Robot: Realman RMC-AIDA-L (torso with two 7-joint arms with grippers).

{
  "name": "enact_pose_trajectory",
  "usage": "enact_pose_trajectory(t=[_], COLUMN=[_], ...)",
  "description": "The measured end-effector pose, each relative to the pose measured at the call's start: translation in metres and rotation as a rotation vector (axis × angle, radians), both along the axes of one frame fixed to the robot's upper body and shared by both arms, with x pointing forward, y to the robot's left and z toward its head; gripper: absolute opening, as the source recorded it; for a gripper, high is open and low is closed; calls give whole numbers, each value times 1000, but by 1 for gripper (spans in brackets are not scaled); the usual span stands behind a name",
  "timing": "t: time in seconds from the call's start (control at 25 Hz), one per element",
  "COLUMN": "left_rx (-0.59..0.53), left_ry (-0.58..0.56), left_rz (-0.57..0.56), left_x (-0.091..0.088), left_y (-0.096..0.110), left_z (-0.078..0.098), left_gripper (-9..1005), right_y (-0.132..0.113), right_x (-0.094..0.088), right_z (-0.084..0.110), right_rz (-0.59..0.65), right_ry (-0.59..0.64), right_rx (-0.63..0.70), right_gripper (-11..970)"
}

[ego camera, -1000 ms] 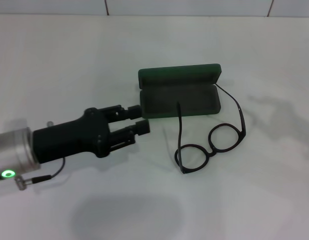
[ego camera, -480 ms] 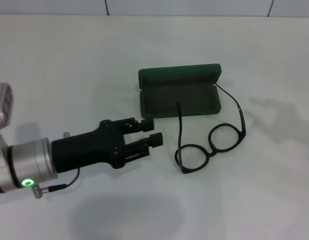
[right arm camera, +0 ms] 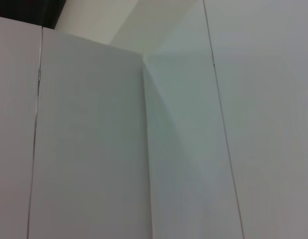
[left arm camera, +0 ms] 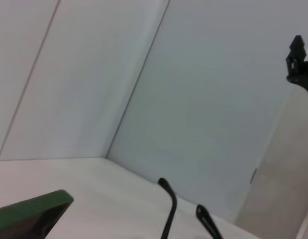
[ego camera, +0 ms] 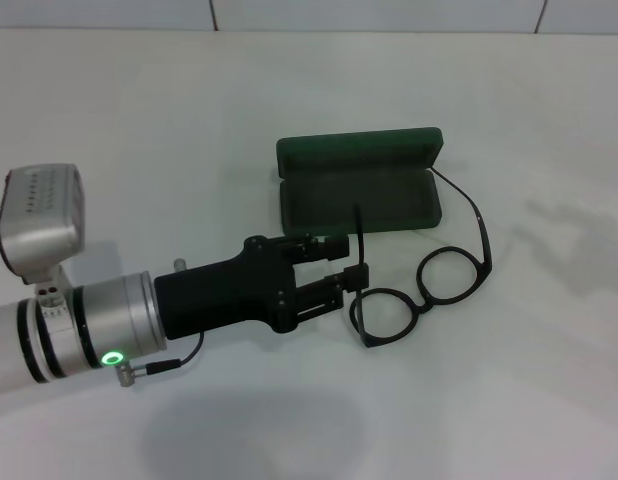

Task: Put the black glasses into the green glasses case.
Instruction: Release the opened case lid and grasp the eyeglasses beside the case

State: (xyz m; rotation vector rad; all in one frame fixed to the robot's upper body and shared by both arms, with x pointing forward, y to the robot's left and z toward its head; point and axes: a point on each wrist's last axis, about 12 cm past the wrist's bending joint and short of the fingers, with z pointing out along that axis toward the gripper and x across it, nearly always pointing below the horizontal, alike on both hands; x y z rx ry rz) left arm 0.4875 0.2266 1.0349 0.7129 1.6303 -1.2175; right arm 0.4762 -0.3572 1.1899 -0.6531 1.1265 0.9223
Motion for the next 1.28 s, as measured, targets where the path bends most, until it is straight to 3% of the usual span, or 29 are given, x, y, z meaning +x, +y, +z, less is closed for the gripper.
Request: enact_pose_trajectory(t=[0.92,1.12,1.28], left_rx=[-3,-2,-3], left_ry=[21,22,22], left_rz=[-23,-26,-34], left_x=[5,4,3], left_y=[-14,-14,-15], left_z=[-1,-2,-2], left_gripper=[457,239,241], right_y=[-3,-4,-4], right_x=[1,1,2], right_z=[-12,-14,-15], right_rz=[-48,-57,-59], right_ry=[-26,-25,-26], right_rx=[55,60,66], right_gripper=[338,337,337])
